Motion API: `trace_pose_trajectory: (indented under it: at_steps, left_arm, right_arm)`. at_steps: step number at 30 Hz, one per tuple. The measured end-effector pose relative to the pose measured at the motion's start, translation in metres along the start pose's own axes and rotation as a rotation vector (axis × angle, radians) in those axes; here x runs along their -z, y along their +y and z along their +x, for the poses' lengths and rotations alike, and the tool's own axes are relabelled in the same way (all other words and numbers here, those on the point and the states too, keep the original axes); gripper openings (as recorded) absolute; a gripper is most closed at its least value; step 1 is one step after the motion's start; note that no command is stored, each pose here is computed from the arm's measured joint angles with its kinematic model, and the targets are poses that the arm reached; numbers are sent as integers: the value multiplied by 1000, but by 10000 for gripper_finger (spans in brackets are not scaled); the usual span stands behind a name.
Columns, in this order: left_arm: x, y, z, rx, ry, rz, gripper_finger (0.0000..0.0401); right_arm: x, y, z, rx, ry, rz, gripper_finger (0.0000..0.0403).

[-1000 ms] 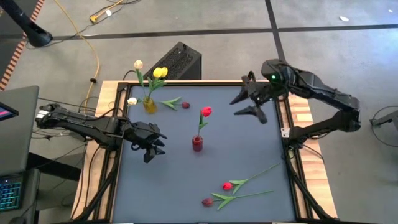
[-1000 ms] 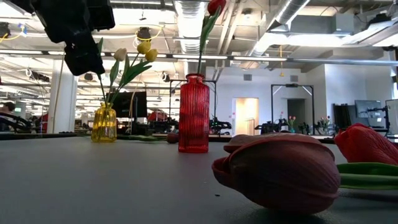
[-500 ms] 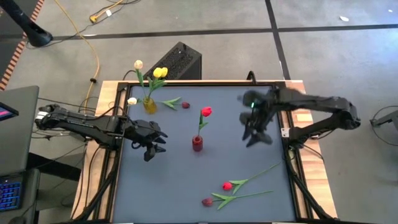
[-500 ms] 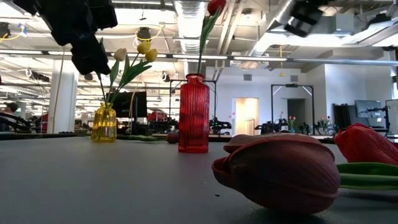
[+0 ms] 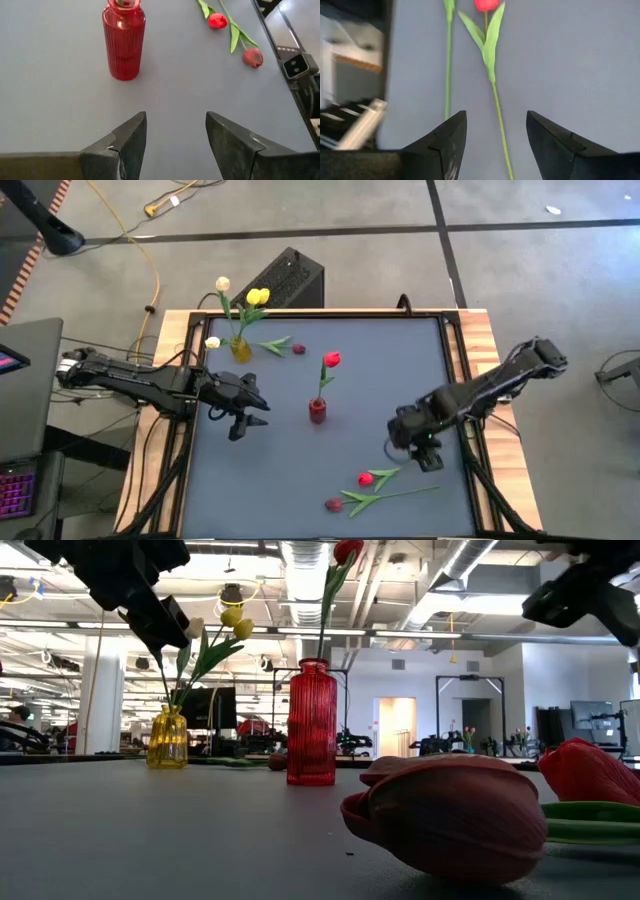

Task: Sort flowers into vase by color
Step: Put the pink tulip into the red vase

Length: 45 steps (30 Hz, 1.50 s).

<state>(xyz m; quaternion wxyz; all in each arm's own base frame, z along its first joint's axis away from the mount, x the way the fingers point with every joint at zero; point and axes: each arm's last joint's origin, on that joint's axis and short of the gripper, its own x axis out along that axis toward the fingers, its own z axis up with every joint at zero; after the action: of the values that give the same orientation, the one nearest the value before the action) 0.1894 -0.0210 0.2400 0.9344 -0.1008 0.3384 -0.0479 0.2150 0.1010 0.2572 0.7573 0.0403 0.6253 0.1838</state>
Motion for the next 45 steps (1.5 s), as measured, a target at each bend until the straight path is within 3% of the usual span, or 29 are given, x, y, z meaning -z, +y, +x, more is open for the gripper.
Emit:
trace_pose_trajectory:
  at_steps: [6, 10, 13, 16, 22, 26, 30, 34, 45]
  left_arm:
    - [-4, 1, 0, -53, -47, -16, 192]
    - [-4, 4, 0, -141, -76, -142, 192]
    - [-4, 4, 0, -171, -92, -240, 192]
    - [-2, -2, 0, -143, -89, -320, 192]
    - [5, -19, 11, -144, -61, -466, 192]
    - [14, -31, 27, -157, 7, -440, 192]
    - [19, -39, 45, -171, 38, -378, 192]
    - [21, -45, 62, -114, 63, -341, 192]
    - [28, -54, 83, -37, 117, -272, 192]
  right_arm:
    - [-3, 22, 44, 27, 166, -73, 232]
    - [-3, 32, 69, 43, 245, -102, 232]
    - [1, 45, 76, 41, 245, -151, 232]
    - [9, 59, 75, 114, 208, -205, 232]
    - [38, 79, 69, 156, 152, -310, 232]
    - [48, 80, 78, 150, 133, -272, 232]
    - [49, 73, 83, 236, 90, -207, 232]
    - [42, 65, 83, 296, 44, -169, 232]
    - [28, 44, 79, 311, 29, -126, 232]
